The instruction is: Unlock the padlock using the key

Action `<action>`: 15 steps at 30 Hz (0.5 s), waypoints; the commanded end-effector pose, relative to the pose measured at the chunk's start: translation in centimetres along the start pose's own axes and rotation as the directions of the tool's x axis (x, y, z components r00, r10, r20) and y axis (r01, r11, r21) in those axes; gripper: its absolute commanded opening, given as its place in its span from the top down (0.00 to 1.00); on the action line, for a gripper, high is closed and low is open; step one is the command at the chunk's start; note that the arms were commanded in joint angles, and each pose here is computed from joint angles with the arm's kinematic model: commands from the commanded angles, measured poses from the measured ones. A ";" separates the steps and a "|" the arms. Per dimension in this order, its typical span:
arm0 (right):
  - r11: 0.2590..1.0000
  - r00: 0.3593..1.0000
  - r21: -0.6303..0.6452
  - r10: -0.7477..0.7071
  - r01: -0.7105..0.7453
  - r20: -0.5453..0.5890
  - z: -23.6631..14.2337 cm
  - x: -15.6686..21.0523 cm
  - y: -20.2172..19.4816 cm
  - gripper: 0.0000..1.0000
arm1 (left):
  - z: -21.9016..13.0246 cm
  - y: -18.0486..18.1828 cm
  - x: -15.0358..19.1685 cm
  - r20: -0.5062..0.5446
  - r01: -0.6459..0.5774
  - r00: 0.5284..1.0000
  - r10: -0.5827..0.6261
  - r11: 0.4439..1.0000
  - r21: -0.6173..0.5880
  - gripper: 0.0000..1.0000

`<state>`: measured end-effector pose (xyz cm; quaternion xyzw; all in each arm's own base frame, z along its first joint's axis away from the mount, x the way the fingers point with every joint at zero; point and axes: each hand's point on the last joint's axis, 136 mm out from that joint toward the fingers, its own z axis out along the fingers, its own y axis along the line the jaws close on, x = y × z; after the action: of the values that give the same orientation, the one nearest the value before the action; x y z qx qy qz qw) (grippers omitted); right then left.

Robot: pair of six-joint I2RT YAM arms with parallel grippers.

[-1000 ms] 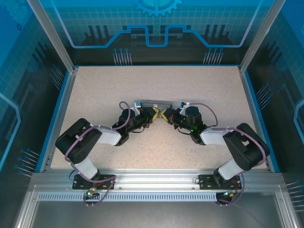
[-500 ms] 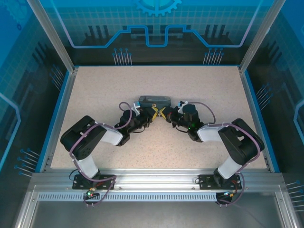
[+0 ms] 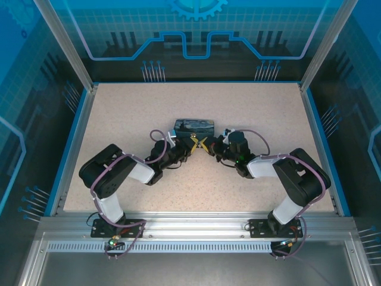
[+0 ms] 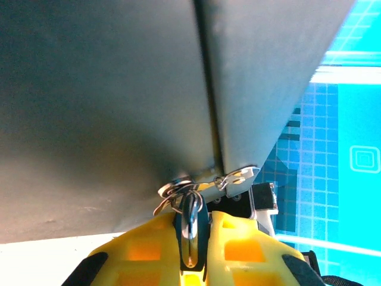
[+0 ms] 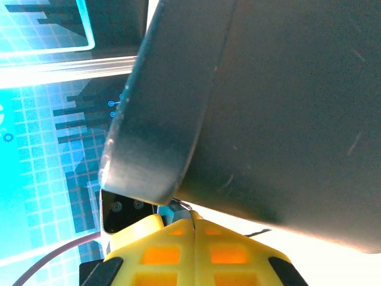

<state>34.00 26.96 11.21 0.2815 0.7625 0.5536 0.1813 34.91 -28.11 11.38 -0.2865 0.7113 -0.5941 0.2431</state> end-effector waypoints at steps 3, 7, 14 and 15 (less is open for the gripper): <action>0.996 0.997 -0.076 -0.052 0.048 -0.050 -0.2 0.8 2.0 0.64 | -0.1 0.4 4.1 -0.152 -0.026 0.988 0.028 1.000 0.016 1.00; 0.996 0.994 -0.059 -0.078 0.074 -0.072 -0.9 1.1 1.9 0.34 | 0.0 0.7 3.6 -0.137 -0.014 0.990 0.015 1.000 0.009 1.00; 0.983 0.977 0.086 -0.148 0.163 -0.154 -4.1 1.9 -1.6 0.08 | 0.3 0.8 2.7 -0.117 -0.005 0.993 0.005 1.000 0.004 1.00; 0.978 0.974 0.111 -0.156 0.175 -0.167 -4.8 1.9 -2.4 0.08 | 0.3 0.8 2.6 -0.117 -0.003 0.993 0.003 1.000 0.006 1.00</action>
<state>31.55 25.56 12.98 0.2112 0.7893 0.5492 0.1754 33.02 -29.74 9.46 -0.2649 0.7345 -0.5918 0.2003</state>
